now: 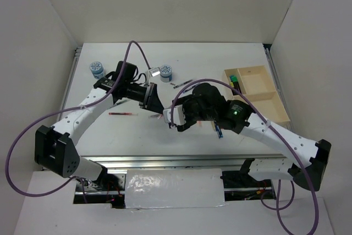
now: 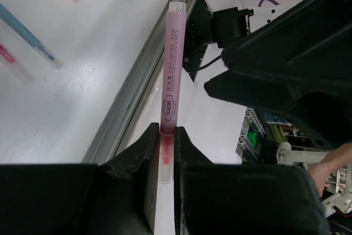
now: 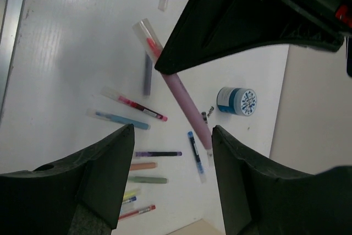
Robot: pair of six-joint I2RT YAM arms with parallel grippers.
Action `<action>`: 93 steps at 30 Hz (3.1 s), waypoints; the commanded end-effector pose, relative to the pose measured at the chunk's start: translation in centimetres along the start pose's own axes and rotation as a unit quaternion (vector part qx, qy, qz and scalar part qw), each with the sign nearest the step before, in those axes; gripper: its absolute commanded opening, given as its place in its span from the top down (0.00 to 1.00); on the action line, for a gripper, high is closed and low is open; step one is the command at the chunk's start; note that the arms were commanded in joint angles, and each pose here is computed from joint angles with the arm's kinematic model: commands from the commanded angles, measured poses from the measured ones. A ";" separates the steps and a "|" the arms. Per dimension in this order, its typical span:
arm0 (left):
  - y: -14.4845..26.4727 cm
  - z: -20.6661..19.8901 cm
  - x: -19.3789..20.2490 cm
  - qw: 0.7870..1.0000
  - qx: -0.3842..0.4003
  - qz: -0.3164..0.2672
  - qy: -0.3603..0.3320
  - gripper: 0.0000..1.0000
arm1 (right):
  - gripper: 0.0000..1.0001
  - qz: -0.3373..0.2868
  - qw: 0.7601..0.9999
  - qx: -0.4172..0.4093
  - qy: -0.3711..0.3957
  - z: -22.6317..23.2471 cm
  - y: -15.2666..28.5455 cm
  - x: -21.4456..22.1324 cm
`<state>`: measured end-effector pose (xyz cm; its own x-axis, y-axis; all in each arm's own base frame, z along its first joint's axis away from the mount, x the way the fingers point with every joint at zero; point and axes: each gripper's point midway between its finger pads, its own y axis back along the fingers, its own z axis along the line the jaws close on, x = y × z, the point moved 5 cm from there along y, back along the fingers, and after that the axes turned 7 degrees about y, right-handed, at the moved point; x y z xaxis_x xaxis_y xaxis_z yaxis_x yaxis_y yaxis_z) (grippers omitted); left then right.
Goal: Sort the stationery into containers
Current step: Pick up the pen from the center of the board, then place the pen in the storage box.
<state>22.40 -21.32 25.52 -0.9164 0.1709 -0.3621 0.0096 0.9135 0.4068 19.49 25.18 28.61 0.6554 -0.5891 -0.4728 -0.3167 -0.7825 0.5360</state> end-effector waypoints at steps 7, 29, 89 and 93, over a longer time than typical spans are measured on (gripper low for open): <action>-0.4 -2.7 0.9 0.999 0.039 0.022 -0.010 1.00 | 0.47 -0.008 0.998 -0.008 0.060 -0.7 -2.3 -0.9; 12.2 -2.1 -7.4 0.955 -0.076 -0.279 -0.060 0.01 | 1.00 0.067 0.988 0.004 -0.136 5.9 3.4 4.3; 19.0 12.5 -4.6 0.874 -0.413 -0.250 -0.052 0.08 | 0.47 0.330 0.562 0.188 -0.735 13.1 10.2 33.1; 19.3 13.9 -4.0 0.887 -0.414 -0.161 -0.126 0.26 | 0.47 0.328 0.576 0.207 -0.720 11.4 12.1 32.3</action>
<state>32.19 0.06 23.29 -0.7097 -0.1032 -0.6969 -0.6875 0.3176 0.6531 27.59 -4.69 8.28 -0.9008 -0.0969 -0.4232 -0.4076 -0.1469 0.9013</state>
